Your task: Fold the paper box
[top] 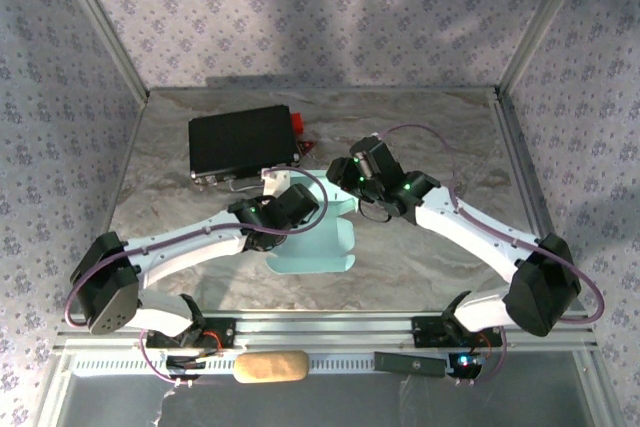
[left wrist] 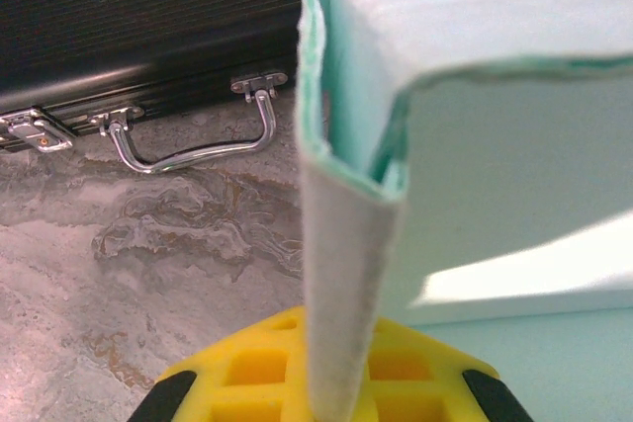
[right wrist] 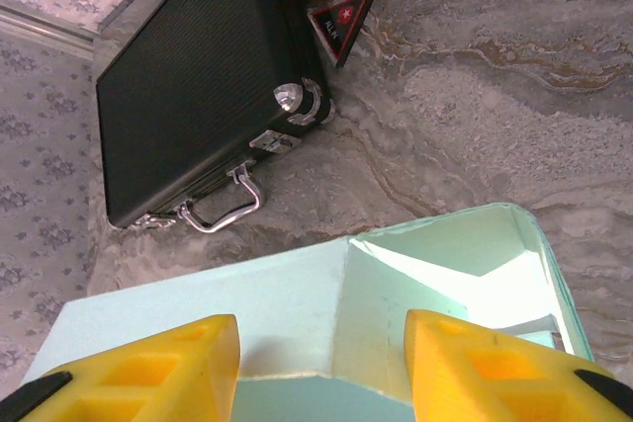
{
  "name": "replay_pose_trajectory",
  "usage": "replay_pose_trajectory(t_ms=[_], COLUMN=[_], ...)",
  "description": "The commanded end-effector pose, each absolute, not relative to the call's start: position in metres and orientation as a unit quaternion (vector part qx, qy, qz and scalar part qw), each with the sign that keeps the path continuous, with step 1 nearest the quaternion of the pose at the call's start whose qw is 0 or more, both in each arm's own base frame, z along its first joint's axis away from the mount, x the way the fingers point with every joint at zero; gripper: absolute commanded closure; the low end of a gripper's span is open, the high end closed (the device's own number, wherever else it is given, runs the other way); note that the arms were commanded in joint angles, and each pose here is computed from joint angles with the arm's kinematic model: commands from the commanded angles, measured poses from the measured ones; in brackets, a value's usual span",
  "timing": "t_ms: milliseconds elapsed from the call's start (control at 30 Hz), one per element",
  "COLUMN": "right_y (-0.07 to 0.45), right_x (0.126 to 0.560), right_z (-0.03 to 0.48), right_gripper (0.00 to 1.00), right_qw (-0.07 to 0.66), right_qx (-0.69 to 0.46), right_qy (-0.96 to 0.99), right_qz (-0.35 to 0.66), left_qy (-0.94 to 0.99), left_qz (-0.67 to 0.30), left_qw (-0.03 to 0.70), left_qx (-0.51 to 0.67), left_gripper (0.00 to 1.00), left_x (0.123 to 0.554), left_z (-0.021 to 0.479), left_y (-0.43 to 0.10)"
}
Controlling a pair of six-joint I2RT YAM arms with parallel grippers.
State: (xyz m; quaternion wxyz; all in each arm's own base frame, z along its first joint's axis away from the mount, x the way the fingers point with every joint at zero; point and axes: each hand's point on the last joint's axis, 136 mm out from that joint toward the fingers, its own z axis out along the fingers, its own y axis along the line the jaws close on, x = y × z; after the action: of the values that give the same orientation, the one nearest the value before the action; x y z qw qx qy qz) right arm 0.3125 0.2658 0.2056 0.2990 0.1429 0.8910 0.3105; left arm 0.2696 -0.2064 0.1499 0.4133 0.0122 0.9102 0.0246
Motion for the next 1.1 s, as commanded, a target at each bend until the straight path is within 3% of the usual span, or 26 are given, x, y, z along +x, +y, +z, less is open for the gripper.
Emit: replay_pose_trajectory(t_ms=[0, 267, 433, 533, 567, 700, 800, 900, 1067], right_y=[0.269, 0.285, 0.286, 0.284, 0.284, 0.266, 0.237, 0.215, 0.218], right_x=[0.315, 0.322, 0.325, 0.326, 0.325, 0.318, 0.301, 0.277, 0.247], right_z=[0.204, 0.208, 0.213, 0.213, 0.213, 0.218, 0.22, 0.218, 0.193], right_gripper=[0.54, 0.65, 0.82, 0.86, 0.85, 0.6, 0.5, 0.47, 0.48], right_qw=[0.284, 0.269, 0.269, 0.27, 0.271, 0.306, 0.352, 0.387, 0.381], right_qx=[0.164, 0.186, 0.211, 0.224, 0.224, 0.218, 0.22, 0.208, 0.189], right_qy=[0.888, 0.868, 0.854, 0.848, 0.847, 0.846, 0.841, 0.838, 0.848], right_qz=[0.322, 0.374, 0.392, 0.398, 0.4, 0.378, 0.346, 0.324, 0.318], left_qy=[0.901, 0.899, 0.898, 0.897, 0.898, 0.897, 0.896, 0.897, 0.896], left_qz=[0.007, 0.006, 0.005, 0.004, 0.006, 0.011, 0.013, 0.013, 0.015], left_qw=[0.434, 0.437, 0.439, 0.441, 0.441, 0.443, 0.443, 0.442, 0.443], left_qx=[-0.001, 0.002, 0.0, -0.002, -0.002, -0.005, -0.006, -0.006, -0.006], left_gripper=[1.0, 1.0, 1.0, 1.0, 1.0, 1.0, 1.0, 1.0, 1.0], left_x=[0.27, 0.269, 0.269, 0.269, 0.268, 0.268, 0.268, 0.268, 0.27], left_z=[0.171, 0.172, 0.173, 0.175, 0.174, 0.176, 0.178, 0.179, 0.18], left_y=[-0.21, -0.213, -0.213, -0.212, -0.211, -0.208, -0.206, -0.207, -0.209])
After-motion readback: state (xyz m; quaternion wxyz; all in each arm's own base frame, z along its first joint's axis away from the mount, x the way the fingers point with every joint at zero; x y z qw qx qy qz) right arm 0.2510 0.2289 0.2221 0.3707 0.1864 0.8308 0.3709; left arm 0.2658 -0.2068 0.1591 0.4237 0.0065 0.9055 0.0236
